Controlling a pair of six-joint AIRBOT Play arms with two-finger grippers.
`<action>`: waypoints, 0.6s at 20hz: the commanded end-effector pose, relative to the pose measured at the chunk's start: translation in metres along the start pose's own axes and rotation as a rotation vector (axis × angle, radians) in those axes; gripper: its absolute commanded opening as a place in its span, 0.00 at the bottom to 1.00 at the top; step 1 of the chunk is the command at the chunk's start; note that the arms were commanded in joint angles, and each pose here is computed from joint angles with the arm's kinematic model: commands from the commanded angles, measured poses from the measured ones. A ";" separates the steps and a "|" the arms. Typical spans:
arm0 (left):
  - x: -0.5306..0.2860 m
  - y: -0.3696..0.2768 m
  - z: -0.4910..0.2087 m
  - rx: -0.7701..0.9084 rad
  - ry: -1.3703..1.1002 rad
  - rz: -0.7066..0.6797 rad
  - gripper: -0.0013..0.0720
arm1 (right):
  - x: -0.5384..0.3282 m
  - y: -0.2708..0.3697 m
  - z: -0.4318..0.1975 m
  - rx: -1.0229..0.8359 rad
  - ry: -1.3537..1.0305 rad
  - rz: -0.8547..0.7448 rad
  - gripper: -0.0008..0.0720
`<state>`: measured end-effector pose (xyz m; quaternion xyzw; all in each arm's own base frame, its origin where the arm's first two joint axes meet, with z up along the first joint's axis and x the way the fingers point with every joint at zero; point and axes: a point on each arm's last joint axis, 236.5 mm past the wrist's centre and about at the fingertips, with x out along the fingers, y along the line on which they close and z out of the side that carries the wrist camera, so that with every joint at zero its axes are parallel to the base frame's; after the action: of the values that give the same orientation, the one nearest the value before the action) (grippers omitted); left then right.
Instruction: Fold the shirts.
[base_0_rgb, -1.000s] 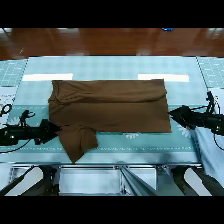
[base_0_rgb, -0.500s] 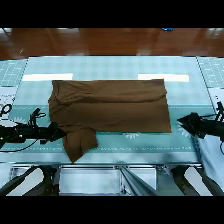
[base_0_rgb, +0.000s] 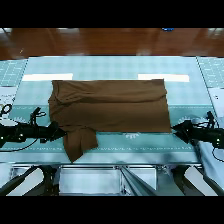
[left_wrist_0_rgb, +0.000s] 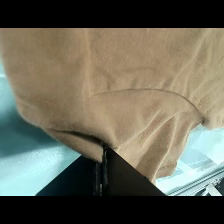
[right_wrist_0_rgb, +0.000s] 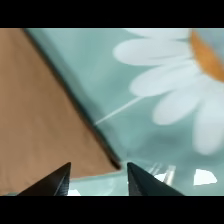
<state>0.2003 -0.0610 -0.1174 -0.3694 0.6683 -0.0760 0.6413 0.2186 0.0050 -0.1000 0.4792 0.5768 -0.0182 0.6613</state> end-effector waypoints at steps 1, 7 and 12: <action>0.000 -0.001 0.001 0.000 -0.003 -0.002 0.04 | 0.018 0.001 -0.011 -0.019 0.072 -0.005 0.59; -0.012 -0.005 0.020 0.009 -0.053 -0.005 0.04 | 0.035 0.058 0.005 -0.149 0.068 0.121 0.05; -0.063 -0.048 0.077 0.097 -0.196 -0.066 0.04 | 0.002 0.106 0.032 -0.282 0.052 0.177 0.05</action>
<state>0.2552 -0.0317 -0.0844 -0.3581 0.6159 -0.0710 0.6982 0.2838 0.0419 -0.0693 0.4420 0.5629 0.1007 0.6911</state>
